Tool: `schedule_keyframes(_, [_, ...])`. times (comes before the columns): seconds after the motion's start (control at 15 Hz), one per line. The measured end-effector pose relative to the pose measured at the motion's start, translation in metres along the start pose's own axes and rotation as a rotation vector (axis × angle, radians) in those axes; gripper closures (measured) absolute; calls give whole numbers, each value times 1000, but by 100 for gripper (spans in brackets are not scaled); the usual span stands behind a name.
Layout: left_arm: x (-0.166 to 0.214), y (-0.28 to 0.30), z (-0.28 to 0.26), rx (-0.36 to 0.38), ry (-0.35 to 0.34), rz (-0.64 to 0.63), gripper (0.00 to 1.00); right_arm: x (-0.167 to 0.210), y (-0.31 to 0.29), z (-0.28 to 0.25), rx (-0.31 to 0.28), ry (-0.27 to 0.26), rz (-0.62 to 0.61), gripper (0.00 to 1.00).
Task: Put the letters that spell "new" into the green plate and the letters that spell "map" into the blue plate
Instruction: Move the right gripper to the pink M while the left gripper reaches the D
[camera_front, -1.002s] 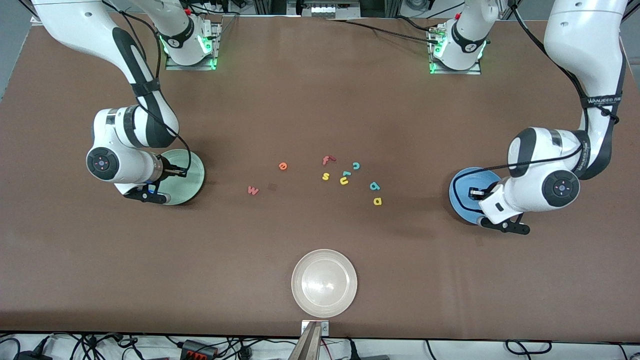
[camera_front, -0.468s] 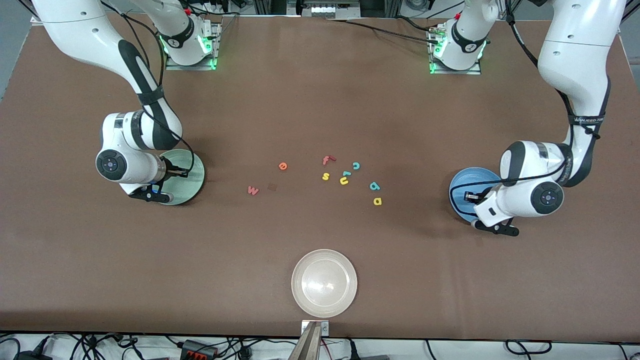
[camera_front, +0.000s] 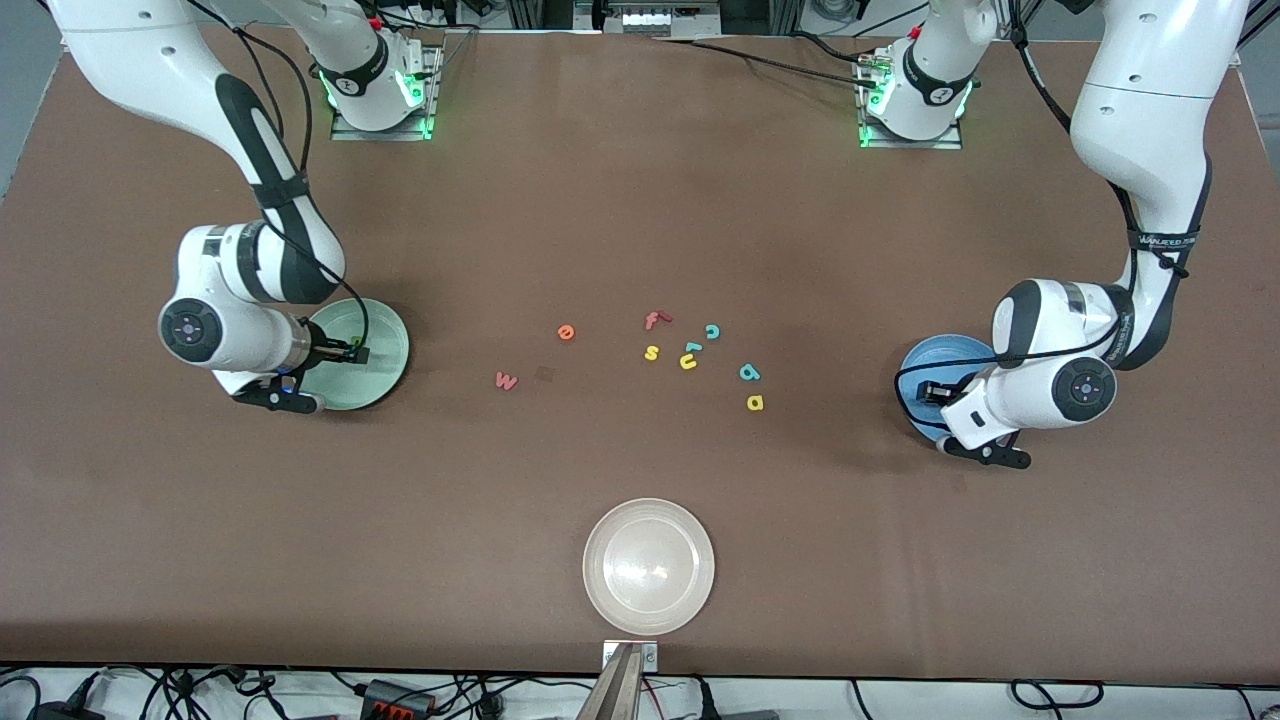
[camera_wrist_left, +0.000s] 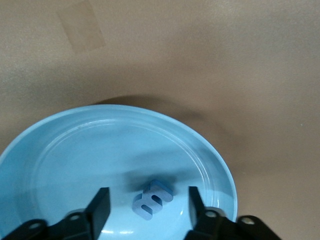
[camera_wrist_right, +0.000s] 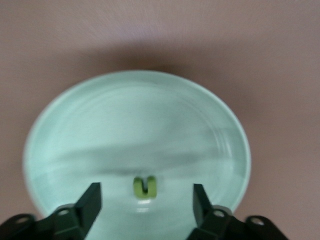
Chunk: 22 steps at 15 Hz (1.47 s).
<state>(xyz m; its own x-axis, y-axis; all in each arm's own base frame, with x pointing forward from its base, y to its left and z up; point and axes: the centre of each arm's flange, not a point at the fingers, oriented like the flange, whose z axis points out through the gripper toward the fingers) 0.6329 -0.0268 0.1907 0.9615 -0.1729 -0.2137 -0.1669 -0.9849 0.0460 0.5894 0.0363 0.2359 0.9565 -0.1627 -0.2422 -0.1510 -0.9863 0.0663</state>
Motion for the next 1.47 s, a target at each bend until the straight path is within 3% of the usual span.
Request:
schedule_keyframes(0.07, [0,1,-2,0,2,1,16,3,-3,-26,2,2,-5,2])
schedule_keyframes(0.13, [1,1,-4,0,5,2,5,5,-9,-51,5,9,-13,0])
schedule_keyframes(0.2, [1,2,-8,1,7,2,0,6,-18,-71,12,18,-26,0])
schedule_keyframes(0.47, [-2,19,-40,0,18,-7,0,-3,-87,-73,18,21,-117,0])
schedule_keyframes(0.74, [-1,75,-81,-21,19,-106,0,-23,-157,-57,-13,13,-331,0])
schedule_keyframes(1.0, [-1,129,-97,-46,25,-192,0,-68,-247,-36,-89,42,-513,0])
schedule_keyframes(1.47, [0,220,-74,-62,61,-257,4,-54,-265,-2,-90,104,-648,0])
